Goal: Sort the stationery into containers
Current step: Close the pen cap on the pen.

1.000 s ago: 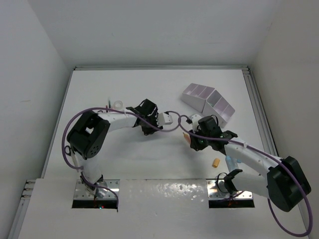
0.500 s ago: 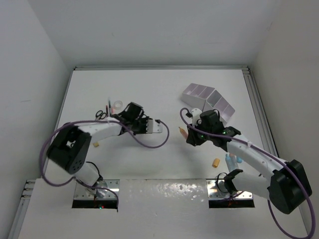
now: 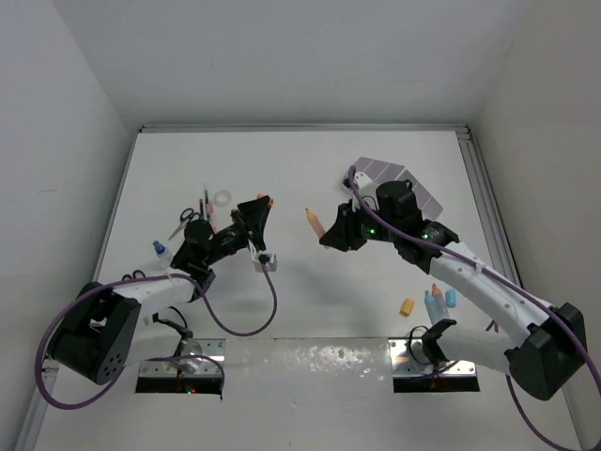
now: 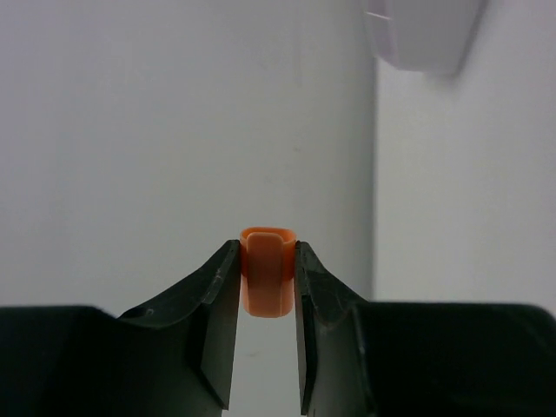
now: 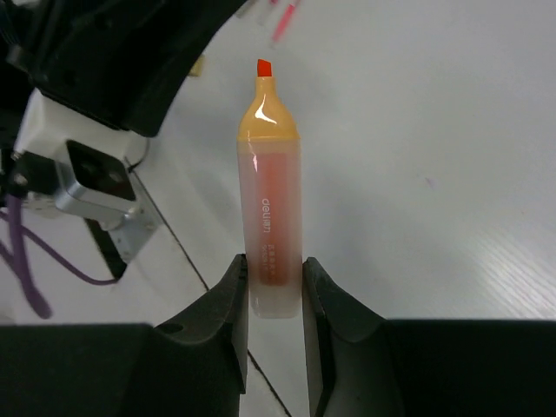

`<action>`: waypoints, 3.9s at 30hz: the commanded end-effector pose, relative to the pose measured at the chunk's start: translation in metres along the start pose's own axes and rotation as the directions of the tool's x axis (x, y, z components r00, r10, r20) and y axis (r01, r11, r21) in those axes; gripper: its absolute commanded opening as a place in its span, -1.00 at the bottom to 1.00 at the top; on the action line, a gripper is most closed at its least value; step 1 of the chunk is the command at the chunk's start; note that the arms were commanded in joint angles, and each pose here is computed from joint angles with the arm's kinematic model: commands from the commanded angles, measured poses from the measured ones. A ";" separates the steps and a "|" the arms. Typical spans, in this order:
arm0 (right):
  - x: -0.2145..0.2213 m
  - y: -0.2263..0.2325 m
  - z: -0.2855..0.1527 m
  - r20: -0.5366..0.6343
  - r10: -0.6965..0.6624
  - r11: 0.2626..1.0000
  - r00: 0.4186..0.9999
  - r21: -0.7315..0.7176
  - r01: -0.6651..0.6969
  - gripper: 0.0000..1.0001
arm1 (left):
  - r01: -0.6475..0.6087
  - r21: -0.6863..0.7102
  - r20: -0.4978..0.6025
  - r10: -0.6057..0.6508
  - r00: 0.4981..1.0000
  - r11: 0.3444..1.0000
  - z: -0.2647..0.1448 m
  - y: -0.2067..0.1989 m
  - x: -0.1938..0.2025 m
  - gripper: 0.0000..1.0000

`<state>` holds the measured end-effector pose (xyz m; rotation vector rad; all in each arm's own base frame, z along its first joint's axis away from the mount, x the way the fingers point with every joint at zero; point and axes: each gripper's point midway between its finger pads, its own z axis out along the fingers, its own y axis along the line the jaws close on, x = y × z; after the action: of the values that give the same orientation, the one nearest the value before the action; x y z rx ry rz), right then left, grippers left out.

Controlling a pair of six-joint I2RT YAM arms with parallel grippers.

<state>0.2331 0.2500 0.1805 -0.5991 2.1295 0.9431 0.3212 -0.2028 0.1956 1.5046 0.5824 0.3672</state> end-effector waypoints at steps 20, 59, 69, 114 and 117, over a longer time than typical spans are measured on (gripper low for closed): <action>-0.044 0.074 0.032 -0.008 -0.123 0.948 0.992 -0.298 0.115 -1.00 | -0.374 -0.268 0.057 0.402 0.914 0.888 -0.028 0.065 -0.056 -1.00; -0.023 0.068 0.029 -0.036 -0.098 0.946 0.994 -0.314 0.082 -1.00 | -0.441 -0.242 0.055 0.466 0.883 0.864 -0.031 0.056 -0.062 -1.00; -0.032 0.069 0.031 -0.011 -0.107 0.945 0.994 -0.311 0.098 -1.00 | -0.444 -0.242 0.091 0.476 0.875 0.863 -0.033 0.046 -0.074 -1.00; -0.110 0.104 0.031 0.179 0.047 0.823 0.983 -0.565 0.064 -1.00 | -0.597 -0.342 0.291 0.686 0.667 0.725 -0.032 0.025 -0.124 -1.00; -0.105 0.107 0.040 0.171 0.046 0.814 0.984 -0.578 0.062 -1.00 | -0.568 -0.350 0.308 0.664 0.682 0.745 -0.031 0.030 -0.127 -1.00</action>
<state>0.2226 0.3385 0.2295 -0.7301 2.0112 1.6569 0.2508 -0.2113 0.2592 1.4303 -0.0486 0.7735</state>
